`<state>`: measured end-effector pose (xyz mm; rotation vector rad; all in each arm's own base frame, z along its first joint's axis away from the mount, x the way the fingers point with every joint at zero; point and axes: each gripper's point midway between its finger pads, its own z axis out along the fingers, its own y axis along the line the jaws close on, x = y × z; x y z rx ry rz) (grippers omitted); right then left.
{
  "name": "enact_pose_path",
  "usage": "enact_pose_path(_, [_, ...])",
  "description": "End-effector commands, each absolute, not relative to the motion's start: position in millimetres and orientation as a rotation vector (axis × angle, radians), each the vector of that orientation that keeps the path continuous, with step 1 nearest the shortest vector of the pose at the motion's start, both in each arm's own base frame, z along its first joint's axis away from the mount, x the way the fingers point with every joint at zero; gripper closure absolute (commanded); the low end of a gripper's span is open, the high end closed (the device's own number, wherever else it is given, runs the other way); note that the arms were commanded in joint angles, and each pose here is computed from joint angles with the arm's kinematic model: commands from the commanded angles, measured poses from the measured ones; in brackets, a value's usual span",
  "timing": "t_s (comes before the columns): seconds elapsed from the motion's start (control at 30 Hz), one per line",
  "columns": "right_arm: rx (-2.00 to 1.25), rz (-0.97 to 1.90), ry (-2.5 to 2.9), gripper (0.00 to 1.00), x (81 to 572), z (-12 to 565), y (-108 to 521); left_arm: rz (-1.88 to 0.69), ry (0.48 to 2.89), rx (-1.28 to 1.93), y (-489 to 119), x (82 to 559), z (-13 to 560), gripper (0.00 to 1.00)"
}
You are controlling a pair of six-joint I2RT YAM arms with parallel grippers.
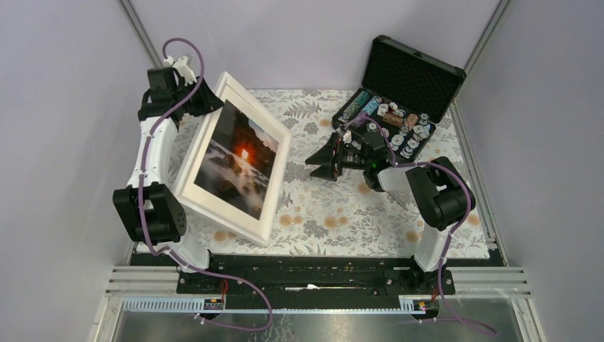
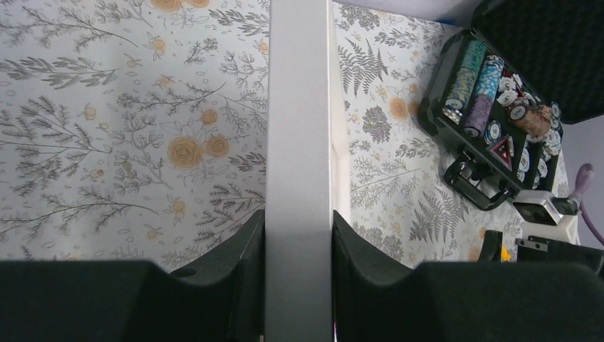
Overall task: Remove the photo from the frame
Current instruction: Turn over the photo frame at the center of the board.
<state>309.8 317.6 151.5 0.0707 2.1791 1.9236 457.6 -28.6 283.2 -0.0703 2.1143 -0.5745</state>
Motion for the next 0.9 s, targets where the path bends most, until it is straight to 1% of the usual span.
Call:
enact_pose_path(0.0, [0.000, 1.897, 2.178, 0.00, 309.7, 148.9, 316.1, -0.641, 2.069, -0.094, -38.5, 465.3, 263.3, 1.00])
enact_pose_path(0.1, [0.011, 1.817, 2.245, 0.00, 309.9, 134.2, 313.0, -0.647, 2.129, -0.125, -34.7, 459.1, 226.7, 1.00])
enact_pose_path(0.27, [-0.053, 1.511, 2.387, 0.01, 317.3, 99.8, 302.3, -0.622, 2.197, -0.174, -19.9, 441.4, 170.2, 1.00])
enact_pose_path(0.37, [-0.143, 1.308, 2.428, 0.04, 327.1, 85.9, 295.7, -0.608, 2.241, -0.191, -16.6, 432.0, 138.7, 1.00])
enact_pose_path(0.43, [-0.139, 1.212, 2.449, 0.07, 333.1, 78.8, 288.9, -0.610, 2.269, -0.185, -16.9, 427.8, 122.4, 1.00])
enact_pose_path(0.57, [-0.152, 1.103, 2.524, 0.11, 334.8, 61.4, 281.4, -0.566, 2.299, -0.172, -9.3, 428.9, 100.2, 1.00])
enact_pose_path(0.73, [-0.152, 1.057, 2.568, 0.12, 333.6, 49.0, 277.4, -0.534, 2.338, -0.154, -4.6, 432.3, 77.3, 1.00])
enact_pose_path(0.83, [-0.160, 1.045, 2.579, 0.12, 335.5, 47.2, 278.2, -0.527, 2.371, -0.155, -3.3, 429.9, 64.6, 0.92])
enact_pose_path(0.87, [-0.161, 1.039, 2.592, 0.12, 335.3, 45.7, 277.5, -0.515, 2.377, -0.148, -2.2, 429.7, 63.0, 0.87])
